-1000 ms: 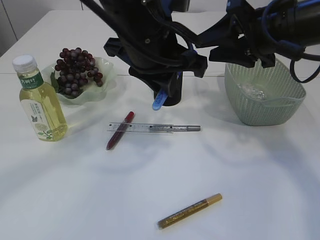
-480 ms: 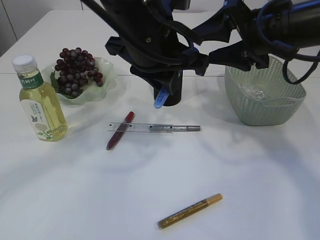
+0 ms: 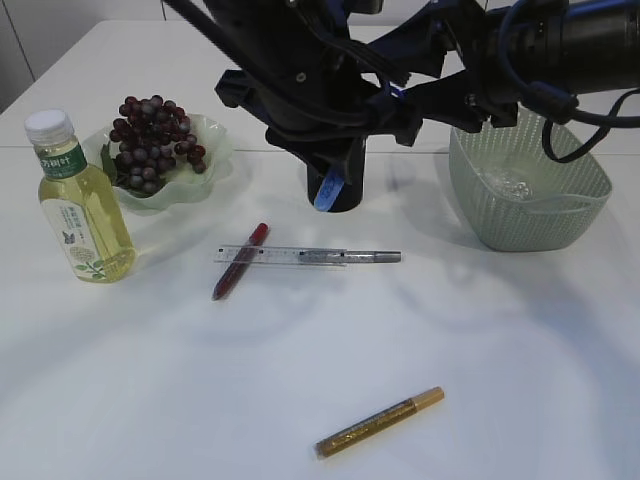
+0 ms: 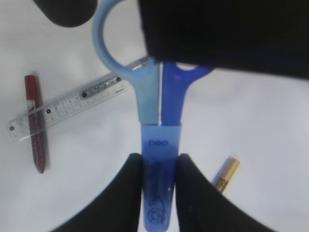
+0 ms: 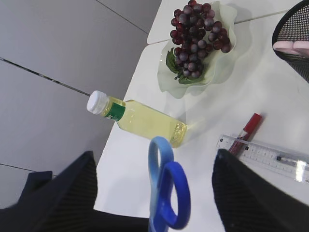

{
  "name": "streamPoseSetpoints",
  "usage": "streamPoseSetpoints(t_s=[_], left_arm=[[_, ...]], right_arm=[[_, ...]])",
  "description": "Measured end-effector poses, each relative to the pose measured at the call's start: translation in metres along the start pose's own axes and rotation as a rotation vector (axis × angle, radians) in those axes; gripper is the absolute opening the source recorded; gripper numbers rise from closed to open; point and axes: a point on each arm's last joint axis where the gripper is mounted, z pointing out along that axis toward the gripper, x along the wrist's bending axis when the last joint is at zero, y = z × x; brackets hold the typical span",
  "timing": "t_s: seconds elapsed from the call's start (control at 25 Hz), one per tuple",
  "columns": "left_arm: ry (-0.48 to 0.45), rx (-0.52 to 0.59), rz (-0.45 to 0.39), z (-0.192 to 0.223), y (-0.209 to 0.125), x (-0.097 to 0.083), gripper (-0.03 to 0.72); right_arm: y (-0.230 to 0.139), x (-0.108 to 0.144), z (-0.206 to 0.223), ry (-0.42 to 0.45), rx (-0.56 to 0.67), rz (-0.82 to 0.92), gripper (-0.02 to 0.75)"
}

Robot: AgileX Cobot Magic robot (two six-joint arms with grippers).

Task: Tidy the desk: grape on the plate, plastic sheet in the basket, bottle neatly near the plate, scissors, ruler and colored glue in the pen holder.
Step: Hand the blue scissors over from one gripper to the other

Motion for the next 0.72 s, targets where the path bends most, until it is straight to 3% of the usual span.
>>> streamPoseSetpoints(t_s=[0.72], left_arm=[[-0.038, -0.088, -0.002, -0.0028, 0.0092, -0.0036, 0.151]], right_arm=[[0.0006, -0.0052, 0.0082, 0.068, -0.021, 0.055, 0.576]])
